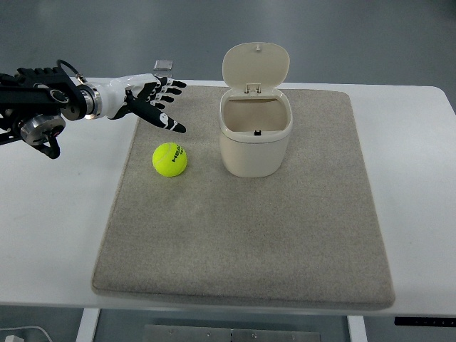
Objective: Put tennis ball into box with left hand
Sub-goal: 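Swing the left hand over and reach down toward the tennis ball, then close the left hand's fingers around the yellow-green tennis ball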
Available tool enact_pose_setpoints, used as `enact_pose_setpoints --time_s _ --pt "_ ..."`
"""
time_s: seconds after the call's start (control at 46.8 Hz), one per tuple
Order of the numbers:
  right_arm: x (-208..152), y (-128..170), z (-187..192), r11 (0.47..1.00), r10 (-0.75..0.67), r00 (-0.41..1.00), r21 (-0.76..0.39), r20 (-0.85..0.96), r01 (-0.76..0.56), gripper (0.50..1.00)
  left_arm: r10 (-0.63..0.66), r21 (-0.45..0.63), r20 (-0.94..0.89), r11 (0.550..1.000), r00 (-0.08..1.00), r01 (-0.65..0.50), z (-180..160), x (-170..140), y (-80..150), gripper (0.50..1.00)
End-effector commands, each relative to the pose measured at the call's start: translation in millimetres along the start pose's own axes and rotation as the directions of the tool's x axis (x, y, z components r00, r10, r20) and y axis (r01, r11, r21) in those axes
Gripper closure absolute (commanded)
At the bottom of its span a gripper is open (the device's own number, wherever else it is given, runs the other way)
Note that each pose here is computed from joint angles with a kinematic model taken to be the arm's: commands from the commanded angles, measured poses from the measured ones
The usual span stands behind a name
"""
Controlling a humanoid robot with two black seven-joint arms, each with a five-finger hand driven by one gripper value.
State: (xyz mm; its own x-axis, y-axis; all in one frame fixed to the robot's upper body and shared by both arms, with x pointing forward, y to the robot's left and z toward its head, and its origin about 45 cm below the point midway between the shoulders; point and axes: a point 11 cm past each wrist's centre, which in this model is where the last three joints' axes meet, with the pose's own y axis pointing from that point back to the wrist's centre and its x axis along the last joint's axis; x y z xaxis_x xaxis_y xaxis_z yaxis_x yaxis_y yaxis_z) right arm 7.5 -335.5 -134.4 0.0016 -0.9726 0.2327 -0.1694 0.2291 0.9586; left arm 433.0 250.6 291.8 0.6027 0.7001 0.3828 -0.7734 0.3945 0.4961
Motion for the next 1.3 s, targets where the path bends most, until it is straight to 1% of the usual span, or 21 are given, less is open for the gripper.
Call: enact_pose_setpoints --time_s 0.0,0.107,0.256,0.427,0.556,0.833,1.154,1.282 --pt "0 0 0 1.000 0.000 1.000 0.000 0.000 0.000 0.562 -0.011 0.008 0.001 1.000 1.000 0.011 -3 -3 2 0.510" --pt "0 0 0 1.000 0.000 1.000 0.000 0.000 0.000 0.562 -0.027 0.020 0.011 0.999 1.000 0.026 -5 -8 4 0.510" --pt "0 0 0 1.000 0.000 1.000 0.000 0.000 0.000 0.562 -0.029 0.038 0.046 0.999 0.999 0.027 -7 -7 7 0.510" --pt "0 0 0 1.000 0.000 1.000 0.000 0.000 0.000 0.562 -0.047 0.062 0.147 0.997 0.988 0.038 -13 -6 10 0.512" --pt "0 0 0 1.000 -0.001 1.000 0.000 0.000 0.001 0.562 -0.053 0.062 0.187 0.997 0.981 0.042 -12 -6 10 0.512" --pt "0 0 0 1.000 0.000 1.000 0.000 0.000 0.000 0.562 -0.068 0.073 0.215 0.996 0.974 0.053 -16 -10 9 0.512" --pt "0 0 0 1.000 -0.001 1.000 0.000 0.000 0.001 0.562 -0.098 0.079 0.209 0.993 0.973 0.083 -20 -26 9 0.512" --pt "0 0 0 1.000 0.000 1.000 0.000 0.000 0.000 0.562 -0.099 0.082 0.218 0.993 0.971 0.083 -21 -27 9 0.512"
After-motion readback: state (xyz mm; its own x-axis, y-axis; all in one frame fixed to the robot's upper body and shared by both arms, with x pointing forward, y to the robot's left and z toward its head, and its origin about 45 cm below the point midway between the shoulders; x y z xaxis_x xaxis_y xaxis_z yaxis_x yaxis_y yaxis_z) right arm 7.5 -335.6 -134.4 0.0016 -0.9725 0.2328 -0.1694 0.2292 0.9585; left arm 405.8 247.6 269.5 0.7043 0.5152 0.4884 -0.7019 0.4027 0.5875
